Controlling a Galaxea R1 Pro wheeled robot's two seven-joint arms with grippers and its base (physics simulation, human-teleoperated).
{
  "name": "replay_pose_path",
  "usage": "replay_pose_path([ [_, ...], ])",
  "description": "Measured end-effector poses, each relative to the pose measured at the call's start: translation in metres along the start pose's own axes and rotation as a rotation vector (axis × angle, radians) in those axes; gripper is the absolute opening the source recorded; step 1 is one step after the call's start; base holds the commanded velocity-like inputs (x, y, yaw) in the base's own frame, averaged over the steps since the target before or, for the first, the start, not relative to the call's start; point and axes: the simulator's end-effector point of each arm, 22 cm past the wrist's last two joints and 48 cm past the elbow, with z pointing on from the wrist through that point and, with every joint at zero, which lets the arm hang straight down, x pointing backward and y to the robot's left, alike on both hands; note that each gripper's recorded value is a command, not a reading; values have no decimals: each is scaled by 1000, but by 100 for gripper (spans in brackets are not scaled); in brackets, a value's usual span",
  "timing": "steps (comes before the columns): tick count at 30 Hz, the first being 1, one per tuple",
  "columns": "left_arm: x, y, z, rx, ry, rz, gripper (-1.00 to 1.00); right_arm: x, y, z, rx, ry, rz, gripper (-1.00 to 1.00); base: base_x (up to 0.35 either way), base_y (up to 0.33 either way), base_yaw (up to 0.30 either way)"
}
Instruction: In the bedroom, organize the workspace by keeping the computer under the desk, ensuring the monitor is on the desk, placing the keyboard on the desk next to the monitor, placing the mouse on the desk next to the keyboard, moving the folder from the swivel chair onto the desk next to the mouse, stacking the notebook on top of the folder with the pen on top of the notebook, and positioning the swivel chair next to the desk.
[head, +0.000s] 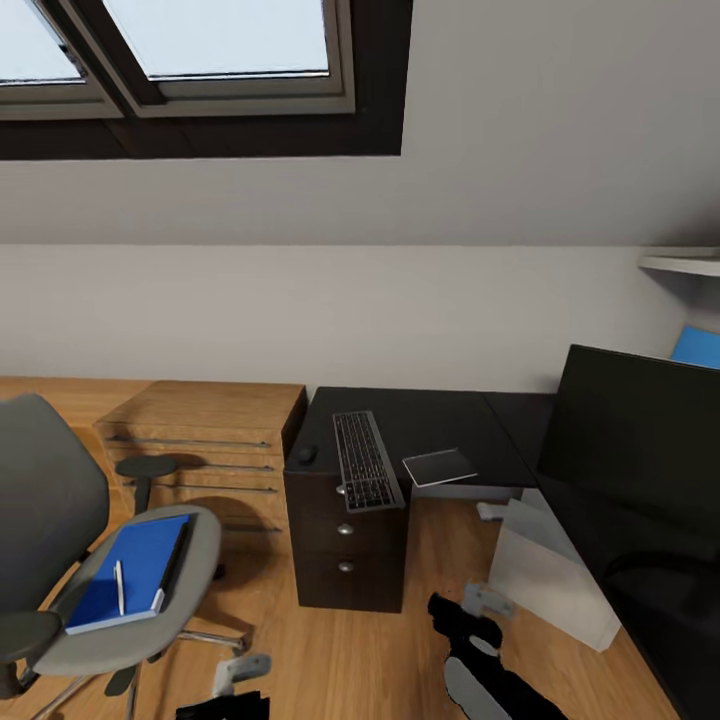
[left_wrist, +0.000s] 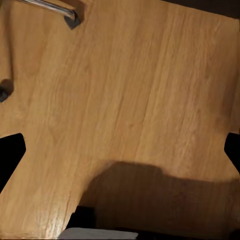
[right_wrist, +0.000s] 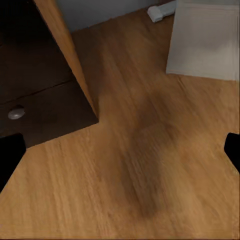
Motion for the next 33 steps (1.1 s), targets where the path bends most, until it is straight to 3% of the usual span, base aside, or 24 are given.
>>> replay_pose_path([
  [1, 13, 2, 6, -7, 9, -3, 100, 13, -6, 2, 14, -3, -88, 100, 0, 0, 0],
  [3, 31, 7, 16, -23, -9, -14, 100, 30, -19, 5, 47, 0, -165, 100, 0, 0, 0],
  [7, 49, 14, 22, -43, -42, -26, 100, 46, -34, 5, 97, -2, -183, 100, 0, 0, 0],
  [11, 74, 24, 26, -71, -89, -41, 100, 63, -52, 2, 142, -47, -180, 100, 0, 0, 0],
  [17, 75, 26, 19, -76, -106, -41, 100, 65, -38, -5, 64, -99, -247, 100, 0, 0, 0],
  [18, 74, 27, 17, -79, -121, -45, 100, 86, -21, -4, -99, -94, -317, 100, 0, 0, 0],
  [20, 70, 27, 14, -81, -136, -49, 100, 90, -21, -6, -126, -85, -330, 100, 0, 0, 0],
  [21, 58, 28, 11, -84, -193, -63, 100, 90, -19, -7, -166, -101, -330, 100, 0, 0, 0],
  [22, 54, 28, 9, -85, -215, -69, 100, 84, -16, -10, -184, -128, -320, 100, 0, 0, 0],
  [25, 52, 29, 4, -87, -228, -72, 100, 75, -12, -15, -201, -166, -305, 100, 0, 0, 0],
  [33, 47, 29, -6, -88, -233, -73, 100, 65, -10, -23, -206, -178, -299, 100, -97, 0, -83],
])
